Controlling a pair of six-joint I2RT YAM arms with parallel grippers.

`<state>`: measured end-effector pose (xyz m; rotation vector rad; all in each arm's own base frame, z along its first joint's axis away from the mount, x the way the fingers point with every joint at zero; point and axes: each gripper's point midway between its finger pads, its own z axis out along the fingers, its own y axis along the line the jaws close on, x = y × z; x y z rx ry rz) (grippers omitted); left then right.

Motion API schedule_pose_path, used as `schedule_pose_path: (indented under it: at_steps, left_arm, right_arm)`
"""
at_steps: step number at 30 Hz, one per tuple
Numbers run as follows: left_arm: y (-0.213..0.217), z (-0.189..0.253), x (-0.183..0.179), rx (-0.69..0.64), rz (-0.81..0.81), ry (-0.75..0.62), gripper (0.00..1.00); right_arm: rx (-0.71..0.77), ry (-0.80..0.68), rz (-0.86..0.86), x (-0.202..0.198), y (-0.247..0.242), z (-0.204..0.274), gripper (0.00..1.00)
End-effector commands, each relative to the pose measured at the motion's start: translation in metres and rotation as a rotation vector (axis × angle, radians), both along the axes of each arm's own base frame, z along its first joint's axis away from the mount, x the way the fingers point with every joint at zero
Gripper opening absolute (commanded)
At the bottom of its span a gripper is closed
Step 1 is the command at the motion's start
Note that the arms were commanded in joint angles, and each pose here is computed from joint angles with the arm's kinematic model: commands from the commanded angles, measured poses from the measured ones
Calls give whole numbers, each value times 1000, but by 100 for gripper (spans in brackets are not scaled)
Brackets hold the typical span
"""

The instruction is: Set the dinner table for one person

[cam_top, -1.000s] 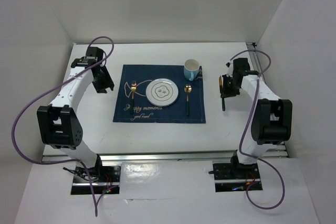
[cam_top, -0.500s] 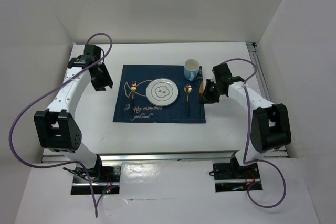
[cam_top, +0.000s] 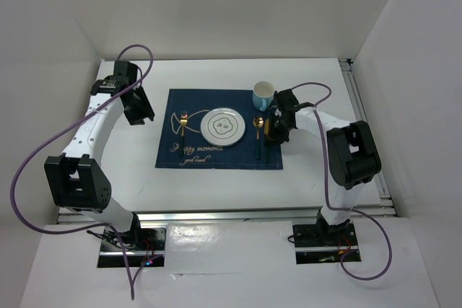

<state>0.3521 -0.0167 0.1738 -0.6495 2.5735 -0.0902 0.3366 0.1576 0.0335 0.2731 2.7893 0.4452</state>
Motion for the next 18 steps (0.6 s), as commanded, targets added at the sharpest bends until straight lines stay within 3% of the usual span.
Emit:
schedule_pose_path:
  at_steps: [1, 2, 3, 4, 6, 9, 11, 13, 14, 15, 18]
  left_arm:
    - [4, 12, -4, 16, -7, -33, 48]
    - [4, 12, -4, 16, -7, -33, 48]
    - [4, 12, -4, 16, -7, -33, 48]
    - [4, 12, -4, 16, -7, -33, 48]
    - [4, 15, -4, 16, -7, -43, 48]
    - [2, 19, -4, 8, -12, -47, 48]
    - [1, 26, -3, 4, -26, -66, 48]
    - [-3, 33, -2, -13, -36, -86, 48]
    - [-3, 40, -5, -13, -36, -109, 48]
    - [-5, 45, -4, -22, -54, -130, 48]
    - [-12, 71, -2, -55, -79, -234, 49]
  right_arm:
    - [-28, -87, 17, 25, 8, 14, 14]
    - [-28, -89, 17, 26, 8, 17, 21]
    - [-40, -93, 11, 27, 6, 16, 37]
    - [-48, -96, 17, 26, 8, 16, 43]
    - [-44, -132, 0, 32, 8, 34, 49]
    - [-62, -198, -23, 40, 3, 69, 51]
    - [-99, -271, -61, 45, -8, 98, 58]
    - [-163, -322, -110, 45, -25, 120, 71]
    - [-172, -374, -134, 44, -32, 142, 91]
    - [-198, -382, -151, 38, -40, 149, 98]
    - [-257, -474, -262, 28, -69, 187, 100]
